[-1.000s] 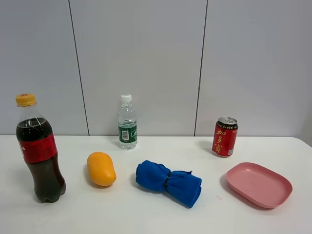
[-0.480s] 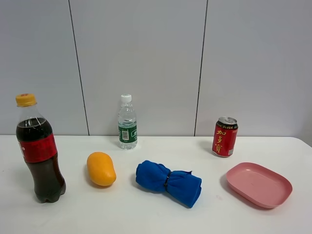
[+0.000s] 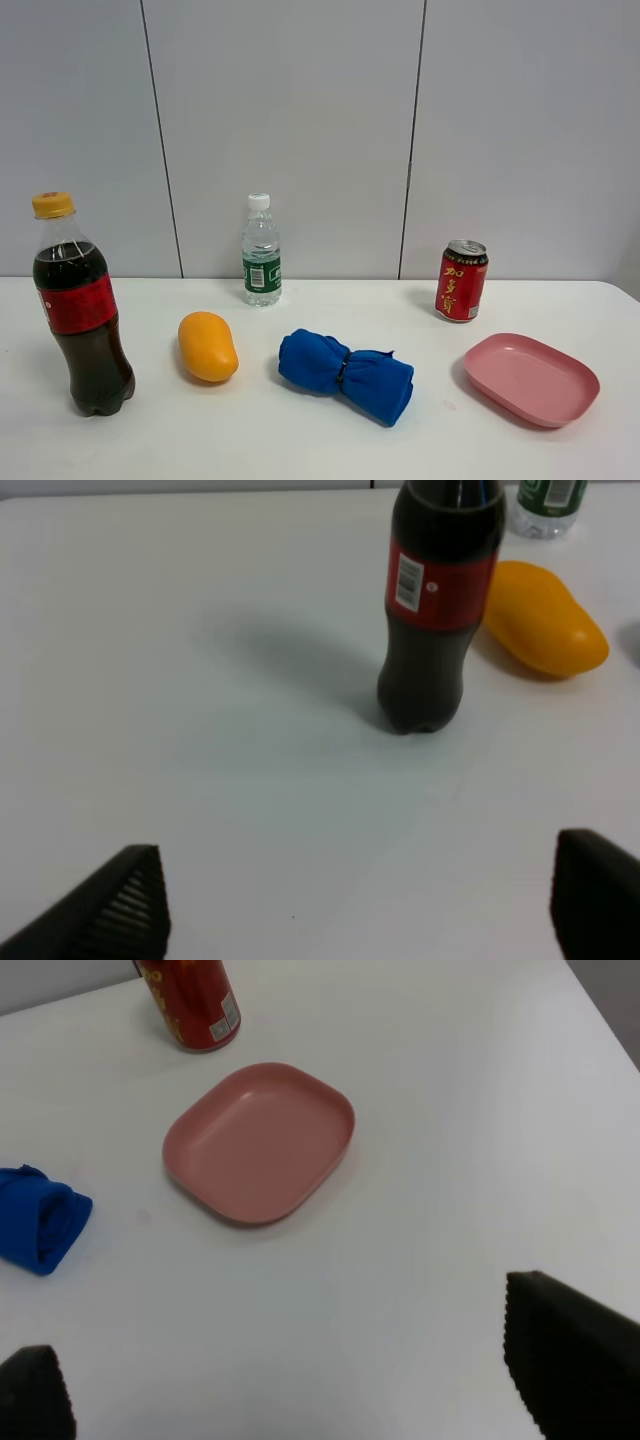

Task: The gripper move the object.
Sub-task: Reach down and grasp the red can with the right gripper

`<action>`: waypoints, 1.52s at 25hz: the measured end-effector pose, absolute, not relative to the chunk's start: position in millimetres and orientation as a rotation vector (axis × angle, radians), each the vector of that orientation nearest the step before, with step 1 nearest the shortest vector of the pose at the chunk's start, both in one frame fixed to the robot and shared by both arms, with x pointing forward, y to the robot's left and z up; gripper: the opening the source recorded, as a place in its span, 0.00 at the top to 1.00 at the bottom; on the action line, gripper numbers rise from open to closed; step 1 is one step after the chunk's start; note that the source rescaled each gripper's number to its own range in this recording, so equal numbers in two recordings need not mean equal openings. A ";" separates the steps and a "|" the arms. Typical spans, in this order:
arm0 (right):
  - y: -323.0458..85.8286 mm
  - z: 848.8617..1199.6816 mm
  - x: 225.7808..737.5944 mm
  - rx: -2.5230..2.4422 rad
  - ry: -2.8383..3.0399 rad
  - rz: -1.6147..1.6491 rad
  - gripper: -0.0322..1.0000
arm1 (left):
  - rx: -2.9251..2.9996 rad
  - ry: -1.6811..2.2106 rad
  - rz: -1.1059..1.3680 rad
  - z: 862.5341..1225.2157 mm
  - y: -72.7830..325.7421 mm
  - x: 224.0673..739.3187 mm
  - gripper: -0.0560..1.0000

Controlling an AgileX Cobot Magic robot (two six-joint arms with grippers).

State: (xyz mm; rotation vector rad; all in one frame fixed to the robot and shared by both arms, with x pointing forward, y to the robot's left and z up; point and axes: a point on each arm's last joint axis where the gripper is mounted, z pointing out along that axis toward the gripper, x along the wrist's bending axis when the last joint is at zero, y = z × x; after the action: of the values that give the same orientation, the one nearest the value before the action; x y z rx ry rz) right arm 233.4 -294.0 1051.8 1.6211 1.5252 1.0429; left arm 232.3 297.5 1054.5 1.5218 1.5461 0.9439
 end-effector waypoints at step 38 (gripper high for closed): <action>-211.5 1077.0 633.0 1.813 1.946 0.703 0.00 | 1.522 1.546 0.944 1054.5 297.5 232.3 0.00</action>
State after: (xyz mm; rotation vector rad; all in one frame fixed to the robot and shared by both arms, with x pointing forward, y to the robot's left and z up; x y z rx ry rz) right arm 633.0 -211.5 1077.0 1.8126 1.9465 0.7035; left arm 232.3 297.5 1054.5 1.5218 1.5461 0.9439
